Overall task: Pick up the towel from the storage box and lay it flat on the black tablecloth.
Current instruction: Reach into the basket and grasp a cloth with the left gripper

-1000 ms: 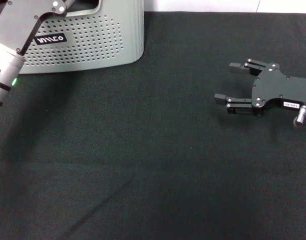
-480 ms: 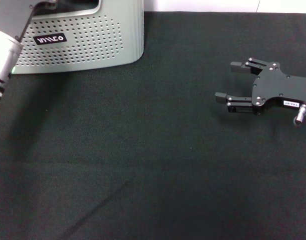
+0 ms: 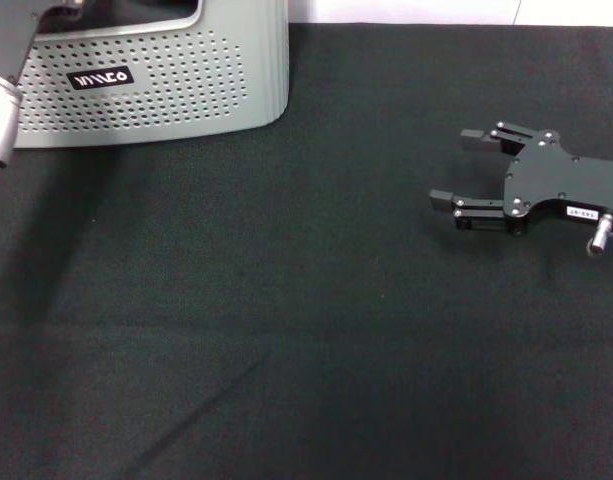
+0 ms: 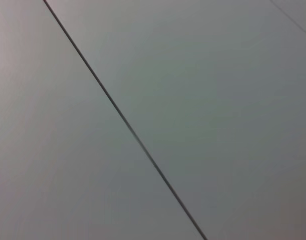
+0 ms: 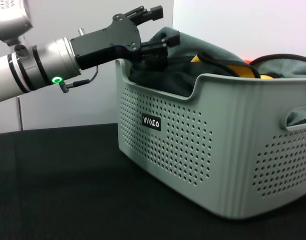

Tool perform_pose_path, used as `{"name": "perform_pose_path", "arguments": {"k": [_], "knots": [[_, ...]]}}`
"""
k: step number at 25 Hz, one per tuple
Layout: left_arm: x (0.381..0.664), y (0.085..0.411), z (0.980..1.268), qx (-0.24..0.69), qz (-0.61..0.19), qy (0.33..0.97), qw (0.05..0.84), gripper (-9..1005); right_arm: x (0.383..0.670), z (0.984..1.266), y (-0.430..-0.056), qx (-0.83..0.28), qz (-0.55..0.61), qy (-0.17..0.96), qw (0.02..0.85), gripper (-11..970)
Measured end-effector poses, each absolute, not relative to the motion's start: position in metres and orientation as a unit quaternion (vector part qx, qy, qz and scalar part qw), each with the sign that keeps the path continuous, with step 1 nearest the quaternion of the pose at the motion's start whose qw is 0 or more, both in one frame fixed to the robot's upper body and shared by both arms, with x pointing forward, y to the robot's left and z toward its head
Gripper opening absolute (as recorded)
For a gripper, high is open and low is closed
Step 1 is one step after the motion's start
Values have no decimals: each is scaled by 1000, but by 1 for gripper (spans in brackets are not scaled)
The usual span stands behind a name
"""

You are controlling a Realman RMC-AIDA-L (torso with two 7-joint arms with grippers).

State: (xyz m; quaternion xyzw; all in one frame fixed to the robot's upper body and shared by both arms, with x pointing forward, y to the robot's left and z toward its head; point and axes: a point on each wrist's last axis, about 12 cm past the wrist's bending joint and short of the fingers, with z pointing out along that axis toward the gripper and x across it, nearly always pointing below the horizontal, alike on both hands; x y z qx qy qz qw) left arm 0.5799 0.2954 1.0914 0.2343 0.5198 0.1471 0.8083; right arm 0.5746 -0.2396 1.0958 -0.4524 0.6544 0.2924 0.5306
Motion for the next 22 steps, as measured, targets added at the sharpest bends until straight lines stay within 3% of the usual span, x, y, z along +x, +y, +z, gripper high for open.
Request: {"name": "perform_pose_path", "arguments": {"k": [22], "knots": [[588,291,1087,250,182,535,786,875,572,1092,-242,-447,294,656,533,853]]}}
